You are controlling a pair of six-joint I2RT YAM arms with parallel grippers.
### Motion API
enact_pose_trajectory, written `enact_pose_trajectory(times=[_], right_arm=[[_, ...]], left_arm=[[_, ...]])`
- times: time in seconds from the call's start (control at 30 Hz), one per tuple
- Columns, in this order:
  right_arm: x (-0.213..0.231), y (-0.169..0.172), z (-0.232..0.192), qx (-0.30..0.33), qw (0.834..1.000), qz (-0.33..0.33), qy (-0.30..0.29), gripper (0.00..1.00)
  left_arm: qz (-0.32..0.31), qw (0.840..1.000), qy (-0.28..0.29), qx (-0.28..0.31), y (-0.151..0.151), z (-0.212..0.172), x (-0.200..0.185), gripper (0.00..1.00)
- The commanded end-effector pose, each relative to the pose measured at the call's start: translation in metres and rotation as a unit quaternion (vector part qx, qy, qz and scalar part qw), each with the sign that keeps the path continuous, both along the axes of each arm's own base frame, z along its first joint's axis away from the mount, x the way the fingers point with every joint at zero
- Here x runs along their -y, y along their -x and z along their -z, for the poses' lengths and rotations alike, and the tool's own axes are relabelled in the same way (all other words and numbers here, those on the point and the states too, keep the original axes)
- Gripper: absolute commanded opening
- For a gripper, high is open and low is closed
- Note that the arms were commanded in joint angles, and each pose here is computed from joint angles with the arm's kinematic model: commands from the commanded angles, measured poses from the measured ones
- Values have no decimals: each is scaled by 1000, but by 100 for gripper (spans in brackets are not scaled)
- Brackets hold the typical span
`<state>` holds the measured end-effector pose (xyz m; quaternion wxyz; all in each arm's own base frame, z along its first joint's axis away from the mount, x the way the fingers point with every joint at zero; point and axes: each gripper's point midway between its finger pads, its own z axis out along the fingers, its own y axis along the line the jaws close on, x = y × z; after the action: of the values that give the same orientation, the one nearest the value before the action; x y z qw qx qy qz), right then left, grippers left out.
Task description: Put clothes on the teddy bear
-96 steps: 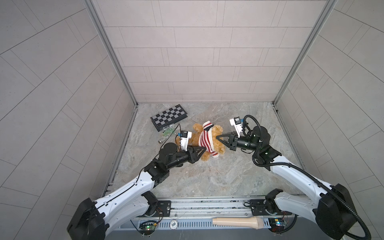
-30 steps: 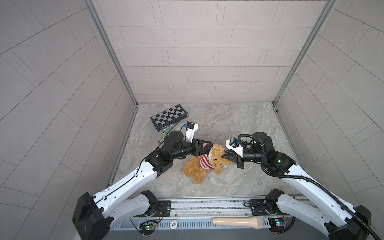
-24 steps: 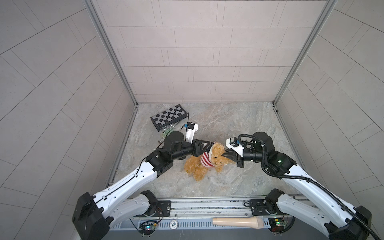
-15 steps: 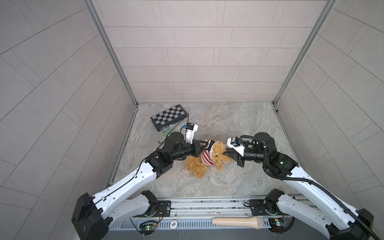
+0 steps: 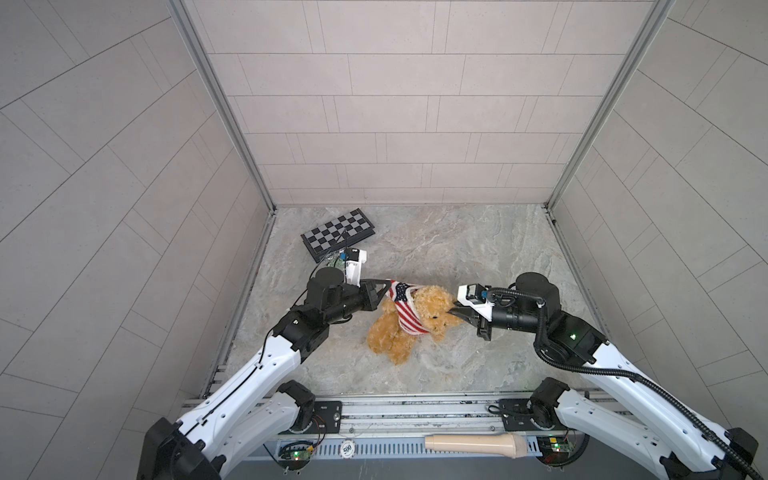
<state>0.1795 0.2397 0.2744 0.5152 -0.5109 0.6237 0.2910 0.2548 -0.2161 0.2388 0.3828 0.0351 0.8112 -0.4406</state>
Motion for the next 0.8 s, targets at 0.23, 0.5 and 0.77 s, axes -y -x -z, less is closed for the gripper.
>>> enact_pose_trajectory(times=[0.23,0.5,0.77], right_arm=[[-7,-2,-8,39,999,-14,-18,0],[-8,-6,-7,47,999,-5,-23,0],[-8,-6,-7,53,998,-6,-25,0]], left_arm=[[96,993,19,67,39,-49,35,13],[58,997,-21,41,52,-19,3,42],[40,999,-15,9,65,11,-14,32]])
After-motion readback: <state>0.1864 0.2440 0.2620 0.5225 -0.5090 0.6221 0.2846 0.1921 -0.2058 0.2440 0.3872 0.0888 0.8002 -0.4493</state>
